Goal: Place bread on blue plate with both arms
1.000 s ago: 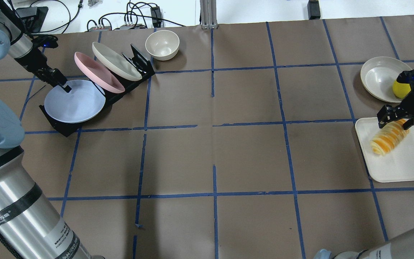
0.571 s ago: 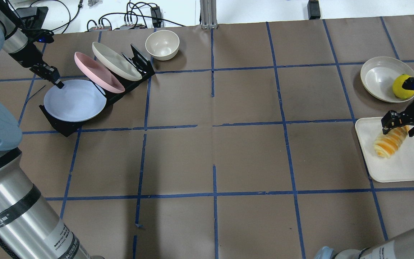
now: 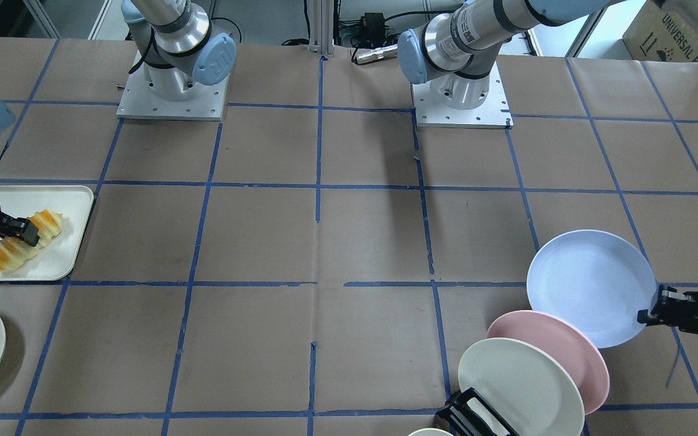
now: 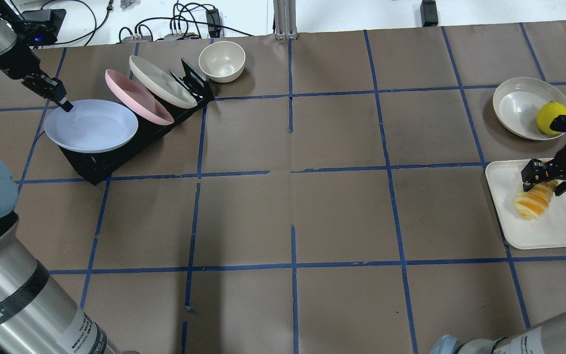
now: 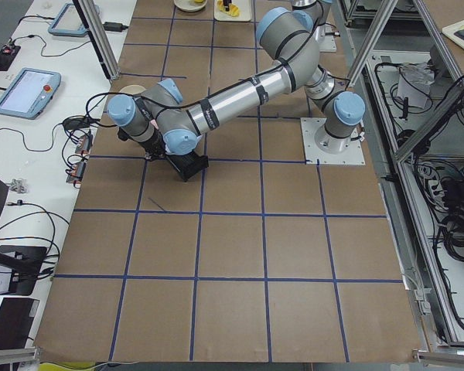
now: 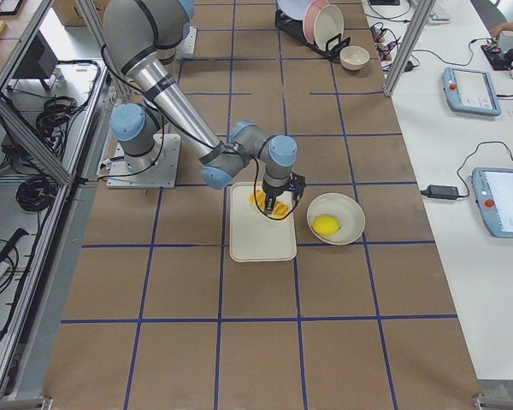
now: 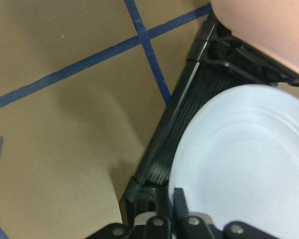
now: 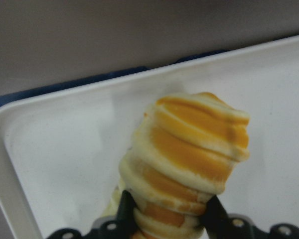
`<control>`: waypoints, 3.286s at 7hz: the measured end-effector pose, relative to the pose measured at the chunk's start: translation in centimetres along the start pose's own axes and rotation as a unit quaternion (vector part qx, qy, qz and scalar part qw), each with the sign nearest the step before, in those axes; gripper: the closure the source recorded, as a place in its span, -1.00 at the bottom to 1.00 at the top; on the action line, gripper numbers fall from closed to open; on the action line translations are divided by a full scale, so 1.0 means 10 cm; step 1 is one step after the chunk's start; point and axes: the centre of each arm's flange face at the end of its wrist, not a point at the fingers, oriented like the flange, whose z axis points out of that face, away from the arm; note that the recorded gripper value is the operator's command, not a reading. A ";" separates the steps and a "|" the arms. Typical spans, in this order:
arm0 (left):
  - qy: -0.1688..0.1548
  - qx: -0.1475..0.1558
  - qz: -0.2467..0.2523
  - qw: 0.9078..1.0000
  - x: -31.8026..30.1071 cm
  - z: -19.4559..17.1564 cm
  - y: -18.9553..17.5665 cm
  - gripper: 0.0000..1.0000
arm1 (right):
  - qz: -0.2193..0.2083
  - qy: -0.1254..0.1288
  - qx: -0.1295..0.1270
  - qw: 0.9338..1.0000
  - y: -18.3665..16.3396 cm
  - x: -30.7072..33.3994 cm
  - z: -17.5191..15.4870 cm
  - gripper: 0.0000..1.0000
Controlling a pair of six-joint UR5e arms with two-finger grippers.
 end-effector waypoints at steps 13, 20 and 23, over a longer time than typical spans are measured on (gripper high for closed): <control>-0.037 0.013 -0.210 0.977 4.76 0.41 -0.06 0.82 | -0.183 -0.021 0.082 0.979 0.27 -2.71 -2.19 1.00; -0.039 0.085 -0.214 0.972 5.17 0.86 -0.10 -1.00 | -0.241 -0.019 0.096 0.966 0.78 -3.86 -2.20 1.00; -0.055 0.097 -0.130 0.985 4.03 0.50 -0.03 -1.00 | -0.224 -0.018 0.104 0.969 0.90 -4.55 -1.85 1.00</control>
